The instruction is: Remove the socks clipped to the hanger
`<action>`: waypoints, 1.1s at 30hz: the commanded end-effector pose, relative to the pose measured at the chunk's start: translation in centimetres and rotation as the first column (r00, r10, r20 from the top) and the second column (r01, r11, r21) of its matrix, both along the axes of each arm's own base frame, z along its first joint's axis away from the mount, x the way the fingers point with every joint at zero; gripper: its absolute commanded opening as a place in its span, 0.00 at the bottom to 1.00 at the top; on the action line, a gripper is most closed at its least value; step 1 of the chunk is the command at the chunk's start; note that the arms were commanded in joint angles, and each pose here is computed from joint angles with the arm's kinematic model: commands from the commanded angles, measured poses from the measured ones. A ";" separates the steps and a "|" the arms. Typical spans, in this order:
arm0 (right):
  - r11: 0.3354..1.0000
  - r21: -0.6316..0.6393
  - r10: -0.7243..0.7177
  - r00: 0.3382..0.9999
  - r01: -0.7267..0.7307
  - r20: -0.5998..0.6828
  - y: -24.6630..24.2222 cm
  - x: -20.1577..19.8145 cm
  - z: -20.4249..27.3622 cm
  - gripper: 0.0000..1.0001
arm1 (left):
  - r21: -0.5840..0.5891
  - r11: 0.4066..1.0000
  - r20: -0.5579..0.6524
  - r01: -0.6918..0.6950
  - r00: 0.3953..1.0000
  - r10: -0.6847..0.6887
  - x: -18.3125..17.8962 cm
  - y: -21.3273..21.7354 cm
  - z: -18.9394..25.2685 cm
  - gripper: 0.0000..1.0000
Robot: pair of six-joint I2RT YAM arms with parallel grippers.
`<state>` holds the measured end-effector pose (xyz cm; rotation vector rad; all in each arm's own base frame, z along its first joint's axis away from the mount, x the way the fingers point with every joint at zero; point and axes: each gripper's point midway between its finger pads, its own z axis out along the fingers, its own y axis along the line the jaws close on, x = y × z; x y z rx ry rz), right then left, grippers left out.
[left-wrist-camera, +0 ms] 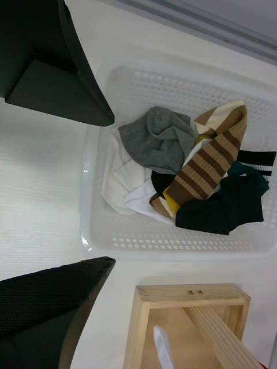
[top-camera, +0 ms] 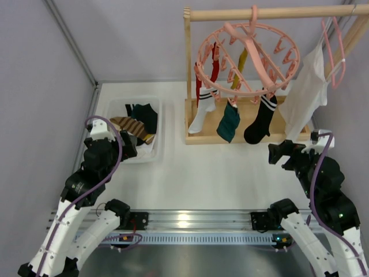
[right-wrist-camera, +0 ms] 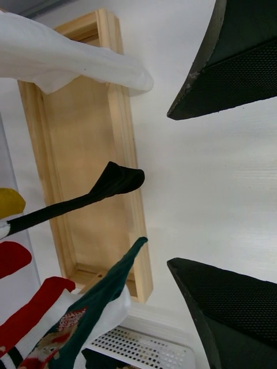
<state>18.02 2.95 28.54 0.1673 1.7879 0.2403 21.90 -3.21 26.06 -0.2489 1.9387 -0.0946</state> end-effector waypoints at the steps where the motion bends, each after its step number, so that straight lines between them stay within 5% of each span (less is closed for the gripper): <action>1: 0.999 0.027 -0.045 0.998 0.044 0.034 -0.5 0.4 0.5 0.99 | -0.023 1.000 0.054 -0.006 0.999 0.007 0.5 0.0 1.1 0.99; 8: 0.995 0.084 0.045 0.987 -0.058 0.157 1.4 0.7 1.5 0.99 | -0.027 1.000 0.054 -0.004 0.999 0.006 0.4 -0.1 1.0 0.99; 17: 0.884 0.054 0.445 0.872 -0.464 0.204 9.6 2.9 1.0 1.00 | -0.042 0.999 0.048 0.033 0.998 -0.031 0.4 -0.8 0.9 0.99; 33: 0.878 -0.057 0.471 0.837 -0.475 0.280 14.6 12.2 -3.2 0.79 | -0.052 0.995 0.036 0.080 0.996 -0.078 0.7 -1.8 0.9 0.99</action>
